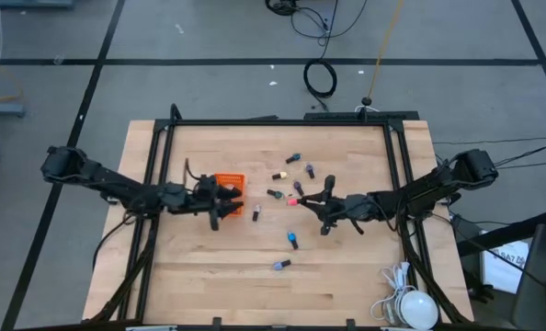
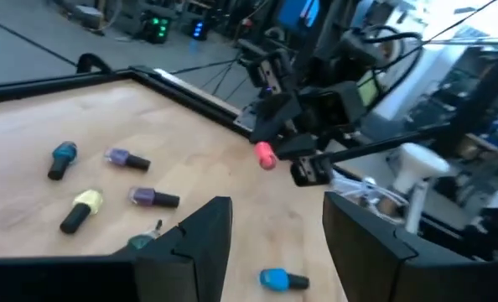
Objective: Pick & Place Nail Polish
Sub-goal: Put the pink nail polish into the orange basket
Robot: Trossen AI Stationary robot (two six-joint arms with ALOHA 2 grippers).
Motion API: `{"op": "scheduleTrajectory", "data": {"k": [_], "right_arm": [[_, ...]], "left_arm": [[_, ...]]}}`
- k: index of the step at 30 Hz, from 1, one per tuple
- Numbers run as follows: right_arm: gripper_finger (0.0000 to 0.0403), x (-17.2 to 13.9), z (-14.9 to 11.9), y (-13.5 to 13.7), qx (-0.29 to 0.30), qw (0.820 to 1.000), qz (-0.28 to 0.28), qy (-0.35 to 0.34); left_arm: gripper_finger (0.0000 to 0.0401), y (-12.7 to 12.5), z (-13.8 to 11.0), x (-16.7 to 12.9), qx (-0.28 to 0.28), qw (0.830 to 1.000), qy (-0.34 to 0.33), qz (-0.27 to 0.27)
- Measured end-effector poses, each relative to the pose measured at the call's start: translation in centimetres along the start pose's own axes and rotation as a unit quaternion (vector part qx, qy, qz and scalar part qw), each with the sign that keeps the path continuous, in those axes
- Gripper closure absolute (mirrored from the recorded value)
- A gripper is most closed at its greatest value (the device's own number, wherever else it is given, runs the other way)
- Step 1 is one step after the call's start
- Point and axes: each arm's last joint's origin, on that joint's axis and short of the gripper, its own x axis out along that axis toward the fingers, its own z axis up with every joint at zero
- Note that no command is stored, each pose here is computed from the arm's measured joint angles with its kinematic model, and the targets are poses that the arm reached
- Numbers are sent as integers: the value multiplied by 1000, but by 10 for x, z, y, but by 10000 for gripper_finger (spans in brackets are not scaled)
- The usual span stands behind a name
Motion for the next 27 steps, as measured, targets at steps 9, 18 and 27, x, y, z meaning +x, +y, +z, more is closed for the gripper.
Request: {"op": "scheduleTrajectory", "data": {"k": [9, 18, 27], "right_arm": [[356, -1, 2, 2, 1, 1000, 1, -5], [356, -4, 4, 5, -25, 999, -20, 10], [356, -5, 5, 6, -27, 999, -19, 6]], "left_arm": [[217, -7, -6, 76, 16, 998, 31, 57], [217, -13, -19, 122, 40, 996, 51, 63], [217, -16, -13, 136, -47, 996, 30, 65]]}}
